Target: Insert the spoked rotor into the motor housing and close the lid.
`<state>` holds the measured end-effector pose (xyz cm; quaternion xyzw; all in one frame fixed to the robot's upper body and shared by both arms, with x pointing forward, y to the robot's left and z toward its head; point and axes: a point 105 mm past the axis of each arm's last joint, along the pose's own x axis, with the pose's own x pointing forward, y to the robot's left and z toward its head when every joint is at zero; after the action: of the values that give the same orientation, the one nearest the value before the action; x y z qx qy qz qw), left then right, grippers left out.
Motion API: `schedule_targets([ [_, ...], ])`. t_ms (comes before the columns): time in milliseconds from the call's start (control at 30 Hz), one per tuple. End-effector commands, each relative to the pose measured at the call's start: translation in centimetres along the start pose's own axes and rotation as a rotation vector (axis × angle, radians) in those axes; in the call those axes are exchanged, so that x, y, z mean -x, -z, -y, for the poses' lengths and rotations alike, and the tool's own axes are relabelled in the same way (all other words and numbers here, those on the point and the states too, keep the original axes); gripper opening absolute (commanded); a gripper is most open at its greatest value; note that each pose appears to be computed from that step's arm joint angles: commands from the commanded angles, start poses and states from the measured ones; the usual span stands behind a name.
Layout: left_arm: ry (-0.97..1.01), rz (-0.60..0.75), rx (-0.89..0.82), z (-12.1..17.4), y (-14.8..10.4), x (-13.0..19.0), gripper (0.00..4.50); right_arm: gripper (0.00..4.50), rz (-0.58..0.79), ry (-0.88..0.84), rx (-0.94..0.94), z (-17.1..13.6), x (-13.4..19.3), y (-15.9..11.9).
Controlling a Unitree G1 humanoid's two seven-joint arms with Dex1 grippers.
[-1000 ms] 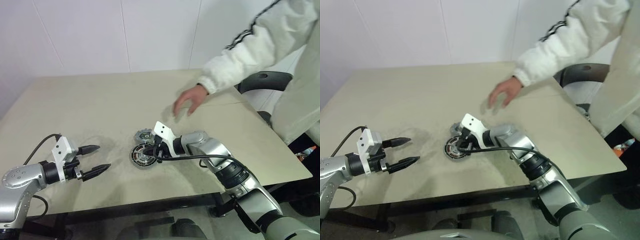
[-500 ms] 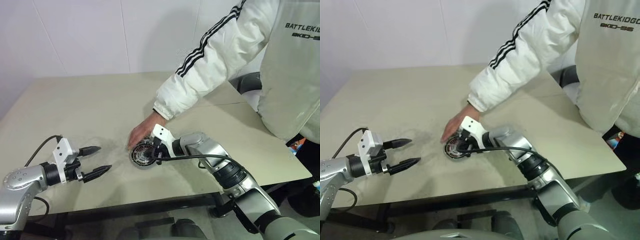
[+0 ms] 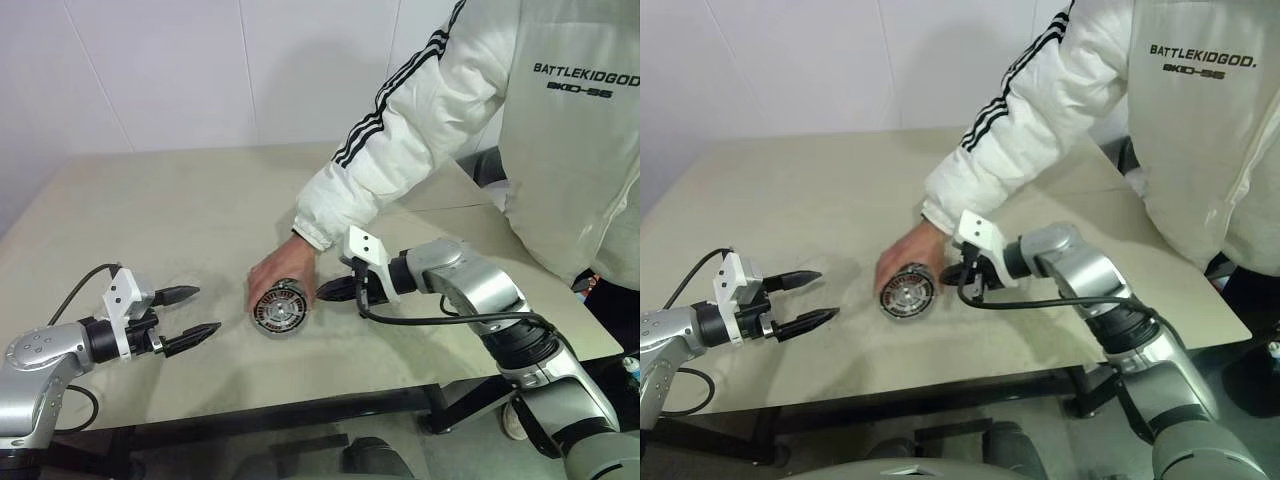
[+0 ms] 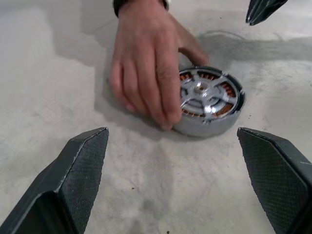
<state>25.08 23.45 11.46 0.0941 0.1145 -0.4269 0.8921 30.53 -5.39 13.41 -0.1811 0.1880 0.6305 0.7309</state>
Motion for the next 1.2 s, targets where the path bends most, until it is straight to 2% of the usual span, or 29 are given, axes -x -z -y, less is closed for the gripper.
schedule_targets([
  [33,-0.004,0.014,-0.051,-0.2,-1.0,0.3,4.50,0.03,0.042,-0.001,0.079,-0.1,1.1,-2.0],
  [167,-0.004,0.015,-0.052,0.1,-1.0,0.2,4.50,0.87,0.031,-0.004,0.082,-0.1,1.6,-1.8],
  [500,-0.032,-0.004,-0.045,0.8,-0.8,0.4,4.50,4.29,0.040,-0.045,0.096,-0.9,2.0,-1.4],
  [533,-0.036,-0.007,-0.046,0.9,-0.7,0.4,4.50,4.48,0.043,-0.048,0.096,-1.0,1.9,-1.4],
  [733,-0.065,-0.017,-0.045,0.6,-0.6,0.4,4.50,4.48,0.050,-0.050,0.102,-0.9,1.6,-1.3],
  [933,-0.113,-0.081,-0.002,0.1,-0.3,-0.2,4.50,4.48,0.081,-0.028,0.123,-0.3,1.2,-1.6],
  [1100,-0.149,-0.218,-0.029,0.1,-0.5,-1.1,4.50,4.48,0.059,-0.008,0.120,0.5,0.8,-0.8],
  [1200,-0.175,-0.318,0.017,-0.1,-0.3,-1.2,4.50,4.48,0.046,0.004,0.122,0.8,0.7,-0.4],
])
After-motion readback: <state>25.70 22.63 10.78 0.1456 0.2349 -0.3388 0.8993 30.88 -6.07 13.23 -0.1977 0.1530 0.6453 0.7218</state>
